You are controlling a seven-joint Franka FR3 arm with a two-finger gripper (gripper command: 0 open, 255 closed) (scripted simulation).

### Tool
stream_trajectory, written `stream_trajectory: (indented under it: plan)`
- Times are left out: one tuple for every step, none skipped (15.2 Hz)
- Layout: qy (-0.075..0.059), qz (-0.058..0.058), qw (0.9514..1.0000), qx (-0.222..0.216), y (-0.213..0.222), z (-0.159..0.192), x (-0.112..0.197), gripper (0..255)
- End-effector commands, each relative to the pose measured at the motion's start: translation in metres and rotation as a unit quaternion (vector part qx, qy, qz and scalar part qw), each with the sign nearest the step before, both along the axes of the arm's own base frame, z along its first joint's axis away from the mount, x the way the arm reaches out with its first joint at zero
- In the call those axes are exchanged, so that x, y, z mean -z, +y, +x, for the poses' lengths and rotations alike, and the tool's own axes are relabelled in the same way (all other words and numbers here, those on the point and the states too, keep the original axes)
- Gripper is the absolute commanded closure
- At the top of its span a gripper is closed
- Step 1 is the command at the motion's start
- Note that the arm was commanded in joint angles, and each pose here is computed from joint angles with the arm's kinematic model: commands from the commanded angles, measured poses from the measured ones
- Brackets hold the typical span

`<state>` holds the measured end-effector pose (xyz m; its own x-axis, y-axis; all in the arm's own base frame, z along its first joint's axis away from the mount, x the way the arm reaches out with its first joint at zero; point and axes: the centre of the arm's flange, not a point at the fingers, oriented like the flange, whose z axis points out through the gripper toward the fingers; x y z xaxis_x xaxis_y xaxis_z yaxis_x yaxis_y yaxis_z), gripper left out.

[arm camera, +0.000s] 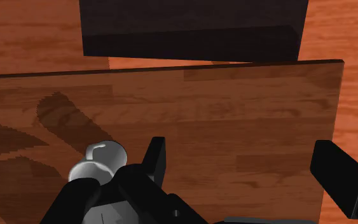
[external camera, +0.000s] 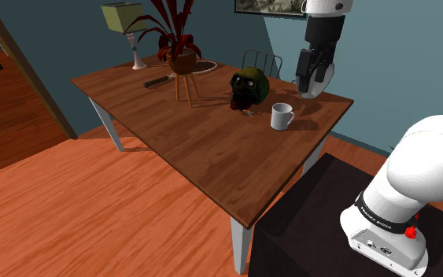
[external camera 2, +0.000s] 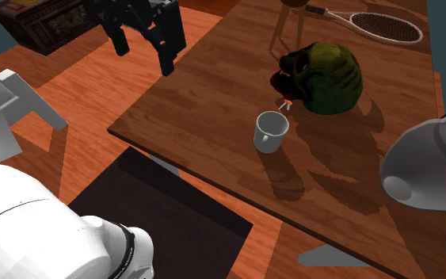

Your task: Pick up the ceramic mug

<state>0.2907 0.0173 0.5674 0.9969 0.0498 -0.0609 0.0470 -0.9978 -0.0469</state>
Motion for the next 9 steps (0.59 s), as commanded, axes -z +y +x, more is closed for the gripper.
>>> stream_trajectory:
  plan:
    - [0.000, 0.000, 1.0000, 0.000, 0.000, 0.000, 0.000, 0]
    - [0.000, 0.000, 1.0000, -0.001, -0.009, 0.007, 0.008, 0]
    - [0.000, 0.001, 1.0000, -0.001, -0.017, 0.013, 0.015, 0]
    - [0.000, 0.001, 1.0000, -0.002, -0.026, 0.020, 0.023, 0]
    - [0.000, 0.001, 1.0000, -0.003, -0.034, 0.027, 0.031, 0]
    - [0.000, 0.001, 1.0000, -0.003, -0.043, 0.033, 0.038, 0]
    - [0.000, 0.002, 1.0000, -0.004, -0.051, 0.040, 0.046, 0]
    - [0.001, 0.002, 1.0000, -0.005, -0.060, 0.047, 0.054, 0]
    - [0.001, 0.002, 1.0000, -0.005, -0.068, 0.054, 0.061, 0]
